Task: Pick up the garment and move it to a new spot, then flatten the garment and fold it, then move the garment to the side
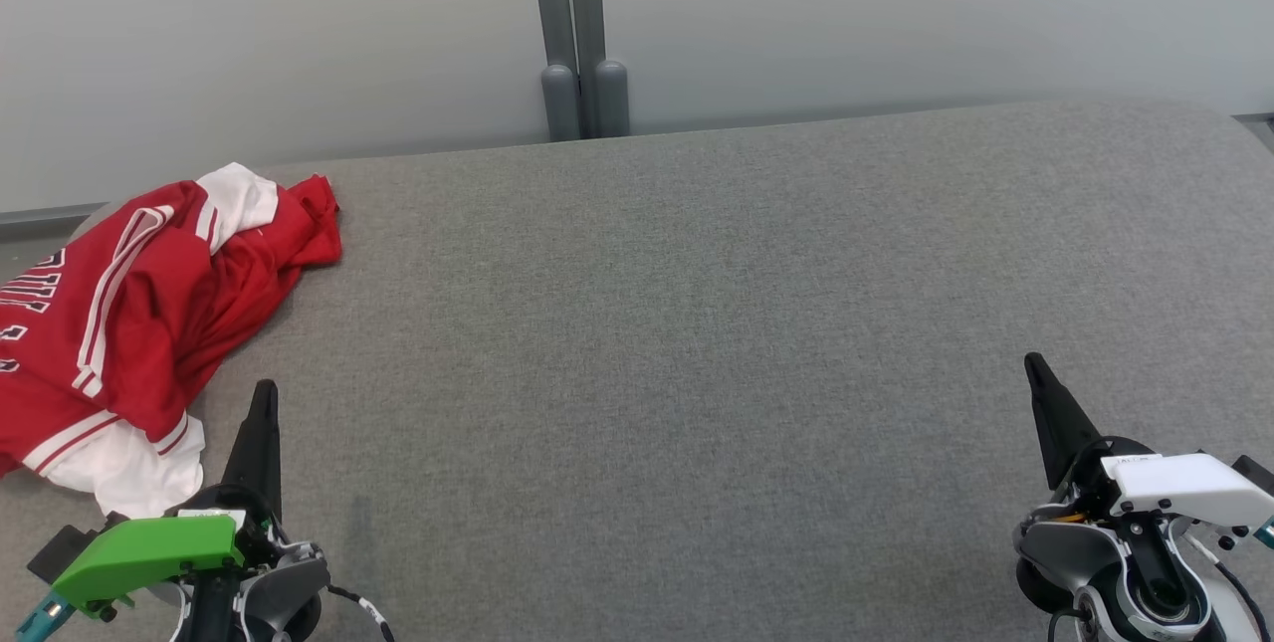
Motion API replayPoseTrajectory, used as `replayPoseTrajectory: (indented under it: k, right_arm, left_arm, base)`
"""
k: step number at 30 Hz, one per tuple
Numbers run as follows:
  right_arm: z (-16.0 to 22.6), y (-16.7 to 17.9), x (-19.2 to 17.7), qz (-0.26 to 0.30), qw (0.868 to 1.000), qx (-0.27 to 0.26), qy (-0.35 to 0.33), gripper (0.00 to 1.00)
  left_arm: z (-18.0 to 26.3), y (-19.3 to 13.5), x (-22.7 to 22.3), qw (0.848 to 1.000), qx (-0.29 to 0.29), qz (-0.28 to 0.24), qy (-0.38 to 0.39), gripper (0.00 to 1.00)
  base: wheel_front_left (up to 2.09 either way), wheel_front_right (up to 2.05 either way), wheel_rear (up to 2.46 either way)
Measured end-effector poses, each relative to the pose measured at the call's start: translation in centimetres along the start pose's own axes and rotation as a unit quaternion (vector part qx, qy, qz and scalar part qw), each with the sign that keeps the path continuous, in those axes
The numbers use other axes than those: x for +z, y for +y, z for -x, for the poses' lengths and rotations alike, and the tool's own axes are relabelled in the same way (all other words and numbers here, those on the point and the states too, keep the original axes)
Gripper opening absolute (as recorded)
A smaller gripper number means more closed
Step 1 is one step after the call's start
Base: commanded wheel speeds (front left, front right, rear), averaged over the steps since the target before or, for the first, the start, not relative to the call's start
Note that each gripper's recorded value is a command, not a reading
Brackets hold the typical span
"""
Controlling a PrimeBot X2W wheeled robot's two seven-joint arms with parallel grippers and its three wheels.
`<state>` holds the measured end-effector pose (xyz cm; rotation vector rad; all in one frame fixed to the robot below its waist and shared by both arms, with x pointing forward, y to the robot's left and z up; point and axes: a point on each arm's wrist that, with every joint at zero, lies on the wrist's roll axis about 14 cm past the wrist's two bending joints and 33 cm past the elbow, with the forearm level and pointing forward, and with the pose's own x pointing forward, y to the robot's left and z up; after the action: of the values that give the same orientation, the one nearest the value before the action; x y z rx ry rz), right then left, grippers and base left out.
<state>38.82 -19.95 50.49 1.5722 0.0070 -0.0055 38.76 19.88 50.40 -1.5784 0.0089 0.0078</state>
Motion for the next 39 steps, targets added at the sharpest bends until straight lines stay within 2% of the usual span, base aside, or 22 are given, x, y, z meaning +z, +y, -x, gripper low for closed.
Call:
replayPoseTrajectory:
  k: [38, 39]
  right_arm:
    - [0.00, 0.00, 0.00, 0.000, 1.000, 0.000, 0.000, 0.00]
    - [0.00, 0.00, 0.00, 0.000, 1.000, 0.000, 0.000, 1.00]
  left_arm:
    - [0.00, 0.00, 0.00, 1.000, 0.000, 0.000, 0.000, 0.00]
    - [0.00, 0.00, 0.00, 1.000, 0.000, 0.000, 0.000, 1.00]
  base:
    - [0.00, 0.00, 0.00]
    - [0.00, 0.00, 0.00]
